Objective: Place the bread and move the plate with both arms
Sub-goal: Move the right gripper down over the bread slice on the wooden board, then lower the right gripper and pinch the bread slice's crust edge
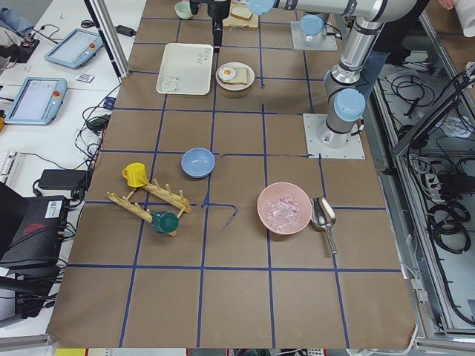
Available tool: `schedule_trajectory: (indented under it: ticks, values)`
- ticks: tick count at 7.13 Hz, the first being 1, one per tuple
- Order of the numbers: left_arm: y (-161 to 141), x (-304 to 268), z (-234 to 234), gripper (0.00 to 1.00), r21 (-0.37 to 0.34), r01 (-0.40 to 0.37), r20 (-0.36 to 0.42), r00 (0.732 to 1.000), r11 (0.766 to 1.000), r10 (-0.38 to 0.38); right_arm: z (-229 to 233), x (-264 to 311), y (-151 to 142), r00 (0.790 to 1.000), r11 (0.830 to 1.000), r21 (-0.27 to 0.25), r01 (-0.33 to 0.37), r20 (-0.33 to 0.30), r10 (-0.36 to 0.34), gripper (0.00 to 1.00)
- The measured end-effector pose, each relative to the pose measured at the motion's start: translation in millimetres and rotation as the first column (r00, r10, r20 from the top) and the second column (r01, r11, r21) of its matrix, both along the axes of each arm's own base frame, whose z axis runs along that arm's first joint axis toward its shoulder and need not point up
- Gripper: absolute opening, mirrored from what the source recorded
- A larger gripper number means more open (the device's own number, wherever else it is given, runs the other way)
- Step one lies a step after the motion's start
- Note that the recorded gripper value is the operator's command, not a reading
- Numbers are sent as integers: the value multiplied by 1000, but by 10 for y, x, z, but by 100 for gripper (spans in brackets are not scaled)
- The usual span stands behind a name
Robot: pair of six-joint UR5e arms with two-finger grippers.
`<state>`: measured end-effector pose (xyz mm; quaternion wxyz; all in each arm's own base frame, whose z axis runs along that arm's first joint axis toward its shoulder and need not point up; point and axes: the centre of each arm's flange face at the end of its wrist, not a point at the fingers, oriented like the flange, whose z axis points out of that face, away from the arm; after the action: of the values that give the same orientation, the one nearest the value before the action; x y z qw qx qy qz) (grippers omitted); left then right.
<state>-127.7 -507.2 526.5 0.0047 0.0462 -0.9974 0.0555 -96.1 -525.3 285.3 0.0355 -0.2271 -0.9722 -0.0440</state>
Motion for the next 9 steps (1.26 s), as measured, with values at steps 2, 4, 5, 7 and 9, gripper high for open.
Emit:
schedule_trajectory:
  ticks: [2, 4, 5, 7, 9]
  values:
    - [-1, 0, -4, 100, 1, 0, 0, 1000, 1000, 0, -372, -166, -22, 999, 999, 48, 21, -27, -20, 94]
    - [-3, -2, -8, 100, 2, 0, 0, 1000, 1000, 0, -662, -354, -27, 998, 995, 88, 54, -18, -52, 78]
    - [-3, -5, -9, 100, 2, 1, 0, 1000, 1000, -1, -766, -405, -26, 997, 992, 103, 72, -13, -71, 78]
    - [-1, -8, -14, 100, 3, 1, 0, 1000, 1000, -1, -851, -431, -19, 996, 989, 117, 93, -14, -92, 78]
    - [2, -9, -12, 100, 2, 2, -1, 1000, 1000, -2, -888, -452, -2, 995, 986, 134, 94, -34, -91, 73]
